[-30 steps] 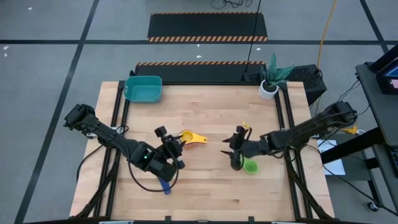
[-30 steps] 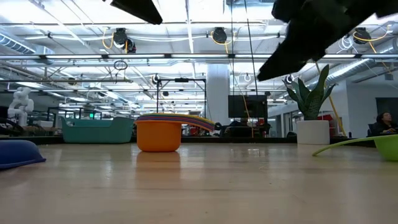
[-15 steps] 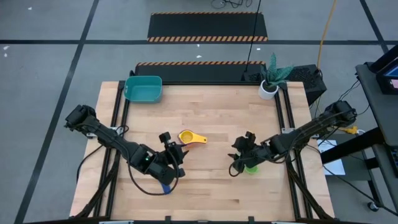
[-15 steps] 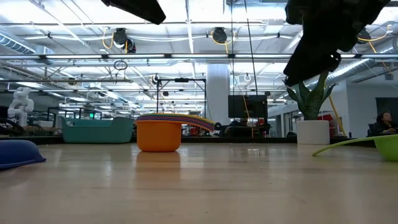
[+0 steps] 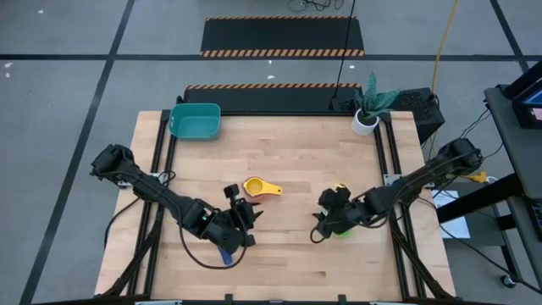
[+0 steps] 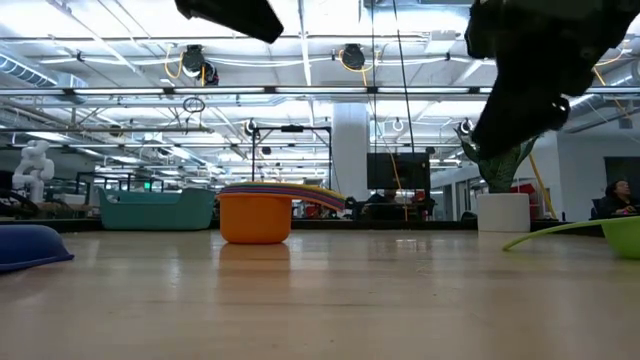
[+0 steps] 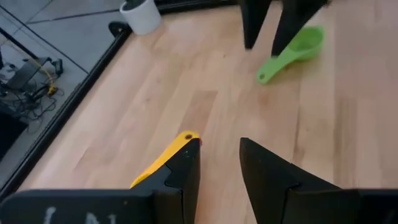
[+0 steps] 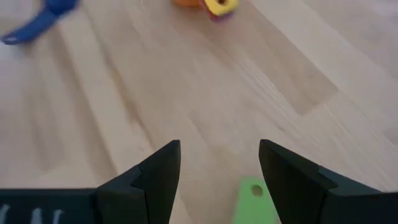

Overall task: Nest measuring cups in basket
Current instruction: Stack the green measuring cup on top of the yellow measuring cup

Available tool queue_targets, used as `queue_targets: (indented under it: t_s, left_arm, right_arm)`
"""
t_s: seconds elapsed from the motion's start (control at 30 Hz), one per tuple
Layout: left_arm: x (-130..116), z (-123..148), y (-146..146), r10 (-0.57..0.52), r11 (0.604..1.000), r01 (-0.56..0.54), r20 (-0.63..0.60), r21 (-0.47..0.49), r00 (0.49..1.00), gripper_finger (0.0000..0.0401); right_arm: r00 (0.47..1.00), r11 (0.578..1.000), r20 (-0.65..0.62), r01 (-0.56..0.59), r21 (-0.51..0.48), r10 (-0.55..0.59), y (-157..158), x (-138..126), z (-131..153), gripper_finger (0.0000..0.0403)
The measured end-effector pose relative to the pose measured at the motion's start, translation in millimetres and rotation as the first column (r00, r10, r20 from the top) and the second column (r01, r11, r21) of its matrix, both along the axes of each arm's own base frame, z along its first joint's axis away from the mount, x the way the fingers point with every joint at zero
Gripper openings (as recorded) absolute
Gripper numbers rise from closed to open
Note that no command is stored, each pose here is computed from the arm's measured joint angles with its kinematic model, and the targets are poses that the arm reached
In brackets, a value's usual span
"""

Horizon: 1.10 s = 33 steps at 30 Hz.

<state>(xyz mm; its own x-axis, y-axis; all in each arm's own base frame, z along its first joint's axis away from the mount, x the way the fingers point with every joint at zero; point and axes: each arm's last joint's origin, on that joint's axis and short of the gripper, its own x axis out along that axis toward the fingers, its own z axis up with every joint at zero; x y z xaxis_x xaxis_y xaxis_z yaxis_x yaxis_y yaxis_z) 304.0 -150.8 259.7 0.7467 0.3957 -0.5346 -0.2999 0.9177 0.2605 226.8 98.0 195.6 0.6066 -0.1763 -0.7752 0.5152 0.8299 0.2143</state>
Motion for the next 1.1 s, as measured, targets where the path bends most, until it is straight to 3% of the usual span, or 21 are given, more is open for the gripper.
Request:
queue_targets:
  t_s: [0.17, 0.4, 0.83, 1.1]
  left_arm:
    - [2, 0, -1, -0.025, 1.000, 0.025, -0.004, 0.005, 1.000, 0.0115]
    - [6, 1, 3, -0.030, 0.999, 0.030, 0.007, 0.019, 1.000, 0.0115]
    - [13, 3, 11, -0.052, 0.999, 0.052, 0.005, -0.008, 0.999, 0.0115]
    - [13, 3, 11, -0.057, 0.998, 0.057, 0.006, -0.005, 0.998, 0.0115]
  right_arm:
    - [0.991, 0.997, -0.118, 0.068, -0.021, -0.070, -5, -2, -12, 0.0212]
    - [0.966, 0.999, -0.253, 0.047, 0.000, -0.046, -4, -2, -29, 0.0213]
    - [0.937, 0.998, -0.346, 0.056, 0.018, -0.046, -4, 0, -45, 0.0281]
    - [0.907, 0.994, -0.421, 0.075, 0.079, -0.035, -4, -8, -52, 0.0283]
